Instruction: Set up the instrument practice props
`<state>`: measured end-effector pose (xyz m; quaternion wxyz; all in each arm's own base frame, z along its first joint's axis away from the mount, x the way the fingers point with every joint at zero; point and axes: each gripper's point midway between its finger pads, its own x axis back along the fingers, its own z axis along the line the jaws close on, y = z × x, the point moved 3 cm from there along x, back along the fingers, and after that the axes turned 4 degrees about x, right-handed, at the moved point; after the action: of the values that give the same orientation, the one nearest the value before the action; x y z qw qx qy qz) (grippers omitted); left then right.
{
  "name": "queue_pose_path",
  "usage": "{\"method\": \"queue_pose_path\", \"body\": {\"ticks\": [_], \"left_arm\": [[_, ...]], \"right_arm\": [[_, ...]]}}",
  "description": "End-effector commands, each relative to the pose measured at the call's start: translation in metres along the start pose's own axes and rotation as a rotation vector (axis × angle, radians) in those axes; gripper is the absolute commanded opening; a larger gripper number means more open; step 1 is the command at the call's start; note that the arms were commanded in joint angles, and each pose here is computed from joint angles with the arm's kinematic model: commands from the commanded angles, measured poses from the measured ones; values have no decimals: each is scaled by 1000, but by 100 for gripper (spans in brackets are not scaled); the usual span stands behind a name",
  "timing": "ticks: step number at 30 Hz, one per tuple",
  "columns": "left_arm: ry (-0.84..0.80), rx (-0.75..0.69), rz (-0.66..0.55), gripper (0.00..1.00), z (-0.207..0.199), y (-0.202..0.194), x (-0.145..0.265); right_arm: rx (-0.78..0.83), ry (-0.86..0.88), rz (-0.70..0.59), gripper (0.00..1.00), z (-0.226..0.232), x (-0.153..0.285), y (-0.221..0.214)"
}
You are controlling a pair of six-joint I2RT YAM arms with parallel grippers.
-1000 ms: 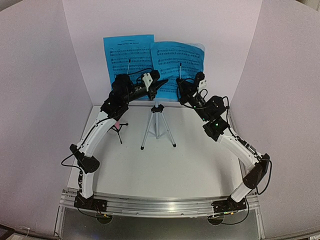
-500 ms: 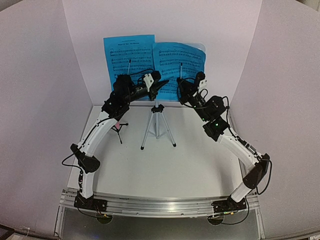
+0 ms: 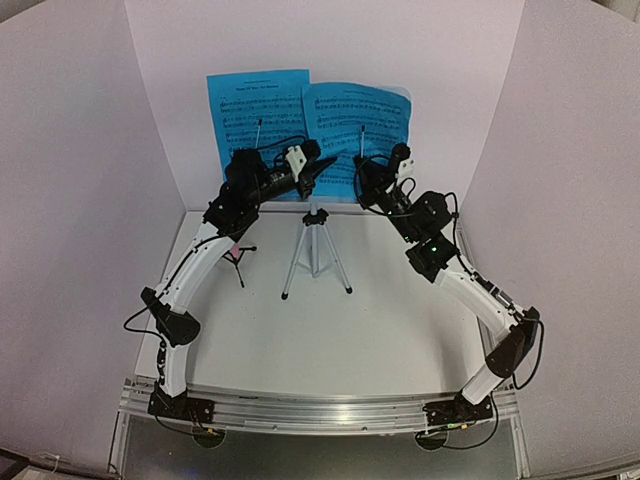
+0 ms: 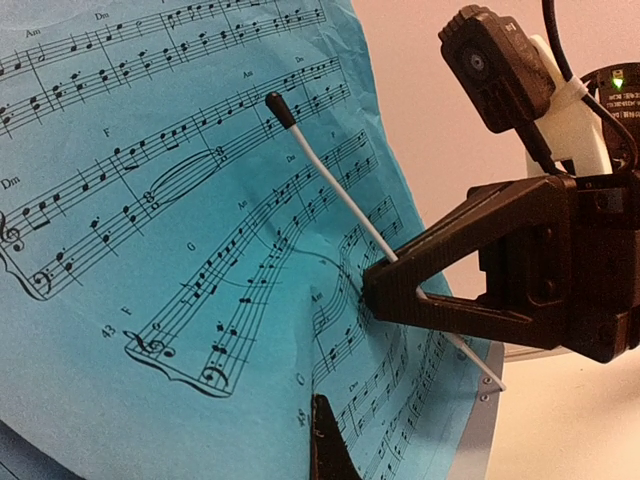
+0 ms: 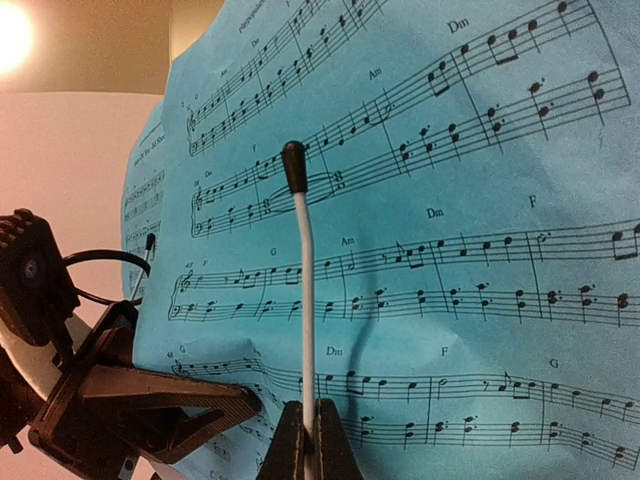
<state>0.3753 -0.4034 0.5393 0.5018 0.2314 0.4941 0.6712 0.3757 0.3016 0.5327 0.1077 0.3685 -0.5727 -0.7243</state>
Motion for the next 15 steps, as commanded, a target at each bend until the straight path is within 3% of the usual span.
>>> {"method": "queue_pose_path", "body": {"ticks": [1, 5, 15], "left_arm": [[17, -16, -22, 0, 3, 3, -1], [16, -22, -20, 0, 2, 2, -1], [30, -43, -24, 14, 4, 6, 3]], "right_arm": [[-6, 11, -60, 0, 3, -1, 23], [-10, -5, -56, 1, 1, -1, 21], [-22, -19, -54, 11, -1, 0, 20]]}}
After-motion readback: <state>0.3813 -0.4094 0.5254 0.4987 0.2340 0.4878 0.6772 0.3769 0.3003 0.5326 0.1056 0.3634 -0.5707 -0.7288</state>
